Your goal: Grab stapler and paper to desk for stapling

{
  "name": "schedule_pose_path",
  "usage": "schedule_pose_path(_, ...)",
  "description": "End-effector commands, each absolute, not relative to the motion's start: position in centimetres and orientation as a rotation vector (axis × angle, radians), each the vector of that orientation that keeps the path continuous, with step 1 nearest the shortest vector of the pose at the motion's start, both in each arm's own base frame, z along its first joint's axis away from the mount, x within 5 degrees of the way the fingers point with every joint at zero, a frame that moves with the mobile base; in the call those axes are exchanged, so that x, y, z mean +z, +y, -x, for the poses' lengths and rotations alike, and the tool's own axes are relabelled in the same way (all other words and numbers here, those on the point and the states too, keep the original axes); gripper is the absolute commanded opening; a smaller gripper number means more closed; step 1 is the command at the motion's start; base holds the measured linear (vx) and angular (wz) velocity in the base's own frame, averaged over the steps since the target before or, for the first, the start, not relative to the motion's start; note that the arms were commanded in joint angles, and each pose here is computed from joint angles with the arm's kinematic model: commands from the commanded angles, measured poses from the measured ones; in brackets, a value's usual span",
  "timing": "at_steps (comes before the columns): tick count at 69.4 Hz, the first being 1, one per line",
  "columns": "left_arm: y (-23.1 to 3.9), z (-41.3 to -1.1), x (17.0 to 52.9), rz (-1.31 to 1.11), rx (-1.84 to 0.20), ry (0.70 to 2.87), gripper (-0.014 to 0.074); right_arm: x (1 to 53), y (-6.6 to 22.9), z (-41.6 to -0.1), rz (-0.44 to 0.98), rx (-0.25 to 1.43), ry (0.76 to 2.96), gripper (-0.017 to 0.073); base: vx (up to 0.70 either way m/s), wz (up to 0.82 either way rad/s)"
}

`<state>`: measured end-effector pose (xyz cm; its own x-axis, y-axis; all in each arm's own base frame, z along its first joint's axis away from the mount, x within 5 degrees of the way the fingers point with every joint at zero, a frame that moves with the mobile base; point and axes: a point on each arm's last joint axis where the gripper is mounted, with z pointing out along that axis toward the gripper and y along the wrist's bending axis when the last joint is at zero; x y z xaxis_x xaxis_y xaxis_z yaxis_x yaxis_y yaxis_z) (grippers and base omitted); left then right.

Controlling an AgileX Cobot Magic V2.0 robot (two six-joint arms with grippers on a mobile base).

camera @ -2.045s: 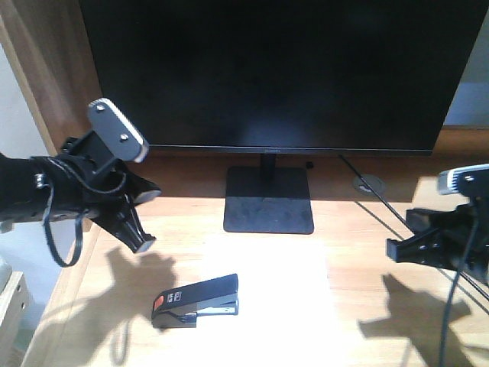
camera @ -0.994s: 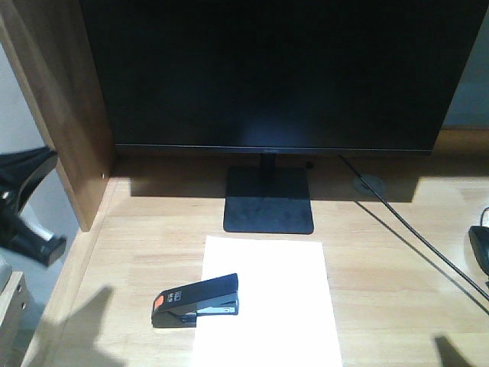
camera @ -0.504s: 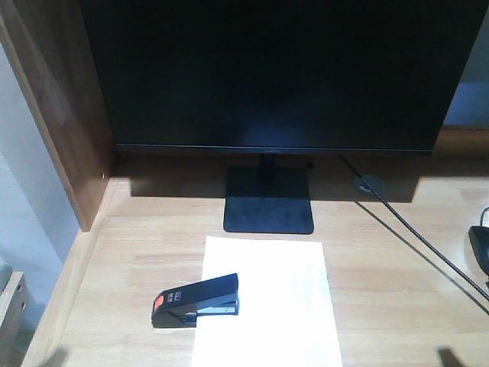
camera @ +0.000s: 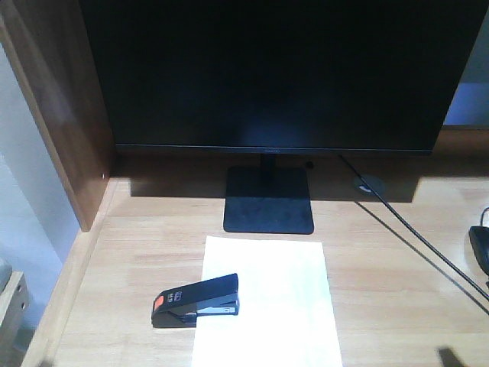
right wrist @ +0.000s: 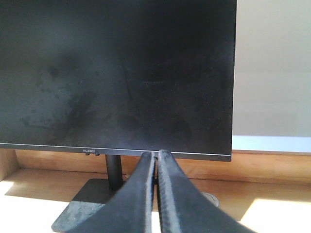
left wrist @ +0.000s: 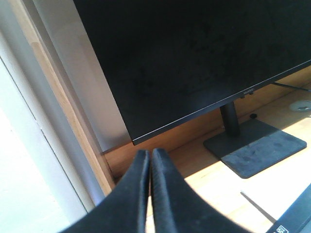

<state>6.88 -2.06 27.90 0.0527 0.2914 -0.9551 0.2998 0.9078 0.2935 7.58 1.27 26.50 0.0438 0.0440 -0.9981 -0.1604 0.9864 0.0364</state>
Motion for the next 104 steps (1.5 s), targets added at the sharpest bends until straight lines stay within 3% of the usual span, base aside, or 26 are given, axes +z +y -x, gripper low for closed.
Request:
schedule_pose_path(1,-2.3,-6.8,29.2,-0.464,-0.037,1.462,-0.0006,27.5,1.4,-7.6,0.109,0.168,1.49,-0.0008,0.0,0.0)
schedule_pose_path(38,-2.3,-6.8,29.2,-0.462,-0.04,1.463,-0.0006,27.5,1.4,-7.6,0.109,0.168,1.49,-0.0008,0.0,0.0)
schedule_pose_path(66,-2.6,-6.7,29.6,-0.393,-0.164,1.446,-0.0006,27.5,1.4,-7.6,0.108,0.167,1.49,-0.0008,0.0,0.0)
schedule_pose_path(104,-0.9,-4.7,28.9,-0.213,-0.046,1.507,-0.0006,27.5,1.4,-7.6,0.108,0.167,1.49,-0.0008,0.0,0.0)
